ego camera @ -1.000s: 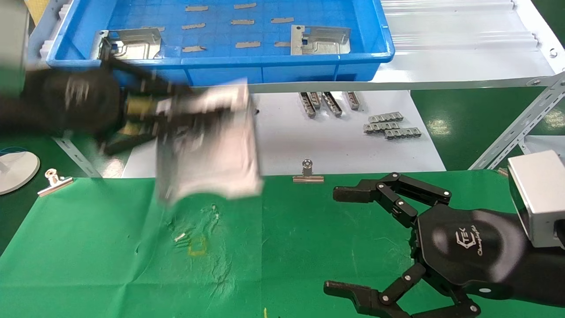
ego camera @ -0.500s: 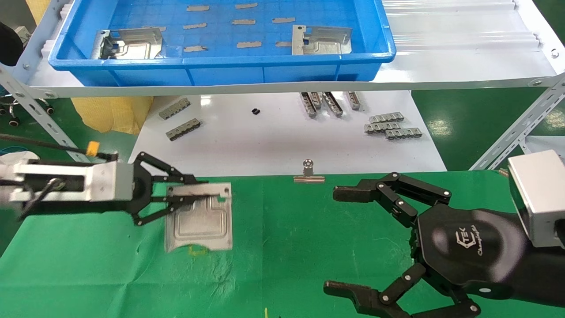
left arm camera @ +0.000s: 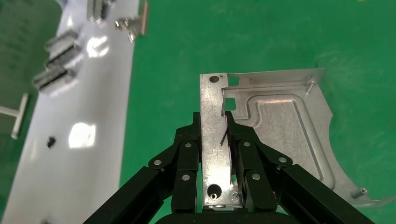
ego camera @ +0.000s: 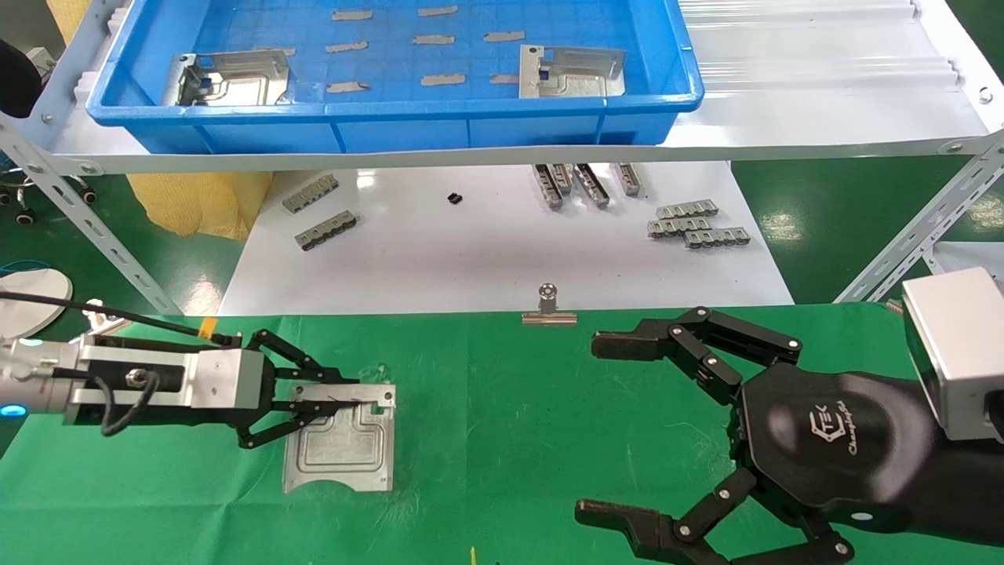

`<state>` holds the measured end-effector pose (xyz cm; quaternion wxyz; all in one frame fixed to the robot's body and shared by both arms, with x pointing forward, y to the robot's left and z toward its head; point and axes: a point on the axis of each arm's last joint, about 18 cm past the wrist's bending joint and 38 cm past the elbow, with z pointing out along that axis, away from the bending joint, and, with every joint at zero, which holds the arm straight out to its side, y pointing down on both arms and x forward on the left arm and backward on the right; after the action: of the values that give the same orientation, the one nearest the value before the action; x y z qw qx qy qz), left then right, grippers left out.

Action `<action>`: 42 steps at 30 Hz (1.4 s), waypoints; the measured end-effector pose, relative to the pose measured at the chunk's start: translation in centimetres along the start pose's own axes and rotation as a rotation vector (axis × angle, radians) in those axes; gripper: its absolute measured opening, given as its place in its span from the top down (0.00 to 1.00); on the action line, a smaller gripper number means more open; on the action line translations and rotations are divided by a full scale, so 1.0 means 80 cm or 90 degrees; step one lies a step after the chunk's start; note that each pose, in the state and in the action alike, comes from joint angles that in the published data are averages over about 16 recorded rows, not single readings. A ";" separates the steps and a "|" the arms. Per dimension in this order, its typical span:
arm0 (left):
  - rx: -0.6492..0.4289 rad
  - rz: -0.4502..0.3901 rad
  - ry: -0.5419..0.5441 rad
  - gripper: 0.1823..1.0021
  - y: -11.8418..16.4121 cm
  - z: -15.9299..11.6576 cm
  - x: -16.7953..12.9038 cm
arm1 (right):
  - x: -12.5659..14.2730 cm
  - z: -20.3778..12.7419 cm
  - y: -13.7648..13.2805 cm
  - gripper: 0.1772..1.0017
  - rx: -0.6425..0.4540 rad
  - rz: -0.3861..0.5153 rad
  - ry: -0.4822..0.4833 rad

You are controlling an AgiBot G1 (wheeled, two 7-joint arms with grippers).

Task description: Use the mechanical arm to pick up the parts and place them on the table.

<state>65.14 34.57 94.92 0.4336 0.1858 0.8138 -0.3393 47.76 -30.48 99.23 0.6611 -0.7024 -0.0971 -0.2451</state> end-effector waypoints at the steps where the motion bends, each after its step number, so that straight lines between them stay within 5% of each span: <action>1: -0.002 -0.001 0.000 0.89 0.002 0.001 0.001 | 0.000 0.000 0.000 0.00 0.000 0.000 0.000; 11: -0.003 -0.018 -0.010 0.85 0.008 0.008 0.000 | 0.000 0.000 0.000 0.00 0.000 0.000 0.000; 18: 0.037 -0.107 -0.020 0.76 -0.001 -0.005 -0.002 | 0.000 0.000 0.000 0.00 0.000 0.000 0.000; 28: 0.103 -0.259 -0.050 0.53 -0.012 -0.024 -0.008 | 0.000 0.000 0.000 0.00 0.000 0.000 0.000; 42: 0.127 -0.271 -0.055 0.18 -0.017 -0.023 -0.006 | 0.000 0.000 0.000 0.00 0.000 0.000 0.000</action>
<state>63.55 34.96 96.61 0.3662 0.0372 0.7778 -0.5094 47.77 -30.49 99.23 0.6613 -0.7023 -0.0968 -0.2451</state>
